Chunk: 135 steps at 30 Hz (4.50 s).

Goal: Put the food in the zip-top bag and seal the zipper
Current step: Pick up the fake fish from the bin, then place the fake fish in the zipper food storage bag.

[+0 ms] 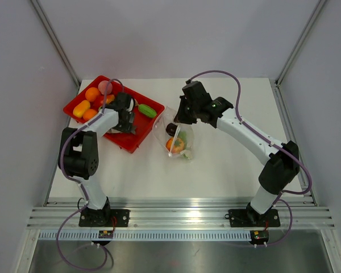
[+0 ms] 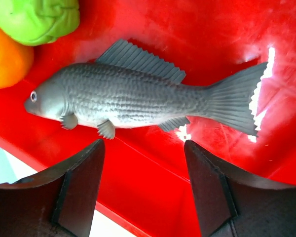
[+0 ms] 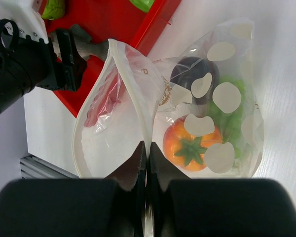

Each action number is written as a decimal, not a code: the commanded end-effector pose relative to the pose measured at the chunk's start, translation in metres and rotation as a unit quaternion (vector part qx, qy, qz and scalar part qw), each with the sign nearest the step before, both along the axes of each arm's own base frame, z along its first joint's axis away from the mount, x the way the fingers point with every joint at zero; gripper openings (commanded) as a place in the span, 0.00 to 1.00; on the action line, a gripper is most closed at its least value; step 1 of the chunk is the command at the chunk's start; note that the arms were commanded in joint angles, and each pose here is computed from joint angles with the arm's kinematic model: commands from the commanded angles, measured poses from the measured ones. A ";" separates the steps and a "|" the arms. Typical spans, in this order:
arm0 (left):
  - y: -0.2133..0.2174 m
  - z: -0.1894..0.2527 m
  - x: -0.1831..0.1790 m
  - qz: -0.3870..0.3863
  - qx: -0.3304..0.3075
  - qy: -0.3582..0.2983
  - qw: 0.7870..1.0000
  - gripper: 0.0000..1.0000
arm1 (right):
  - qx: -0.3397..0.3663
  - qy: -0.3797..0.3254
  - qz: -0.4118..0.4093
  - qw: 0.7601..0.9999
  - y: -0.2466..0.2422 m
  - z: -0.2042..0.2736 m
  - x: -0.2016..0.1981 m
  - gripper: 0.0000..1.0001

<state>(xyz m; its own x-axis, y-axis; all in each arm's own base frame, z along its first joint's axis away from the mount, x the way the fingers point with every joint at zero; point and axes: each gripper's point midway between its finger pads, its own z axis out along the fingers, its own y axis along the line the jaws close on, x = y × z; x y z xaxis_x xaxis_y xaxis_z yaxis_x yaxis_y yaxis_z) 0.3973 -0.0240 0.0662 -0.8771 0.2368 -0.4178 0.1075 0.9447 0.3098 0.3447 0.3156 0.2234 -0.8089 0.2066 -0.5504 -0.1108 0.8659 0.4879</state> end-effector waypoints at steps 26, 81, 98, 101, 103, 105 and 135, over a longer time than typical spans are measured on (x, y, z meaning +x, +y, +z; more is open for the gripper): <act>-0.001 -0.018 0.042 -0.090 0.154 -0.031 0.983 0.73 | 0.009 -0.022 0.017 1.000 0.015 0.009 0.010 0.09; -0.195 0.378 -0.120 -0.233 -0.567 -0.208 0.762 0.00 | 0.005 -0.029 -0.006 1.000 0.000 0.022 0.005 0.11; -0.220 0.287 -0.104 -0.192 -0.624 -0.150 0.743 0.00 | 0.069 -0.028 0.014 0.997 0.012 0.051 -0.007 0.11; -0.224 0.277 -0.102 -0.187 -0.626 -0.145 0.743 0.00 | 0.085 -0.027 0.019 0.996 0.016 0.056 -0.010 0.11; -0.227 0.272 -0.099 -0.184 -0.623 -0.145 0.747 0.00 | 0.093 -0.025 0.022 0.995 0.019 0.057 -0.011 0.11; -0.230 0.265 -0.095 -0.179 -0.622 -0.140 0.749 0.00 | 0.102 -0.022 0.025 0.994 0.022 0.058 -0.012 0.11; -0.239 0.175 -0.064 -0.005 -0.644 -0.124 0.755 0.00 | 0.139 -0.022 0.000 0.990 0.024 0.063 -0.011 0.11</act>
<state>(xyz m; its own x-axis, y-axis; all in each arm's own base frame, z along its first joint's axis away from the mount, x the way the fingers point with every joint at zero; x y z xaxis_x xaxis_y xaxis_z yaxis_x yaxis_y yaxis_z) 0.3269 -0.2611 0.2237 -0.7845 -0.4061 -0.4687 0.2185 0.5264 -0.8217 0.3358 0.3266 0.2475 -0.8167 0.3140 -0.4841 -0.0749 0.7741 0.6286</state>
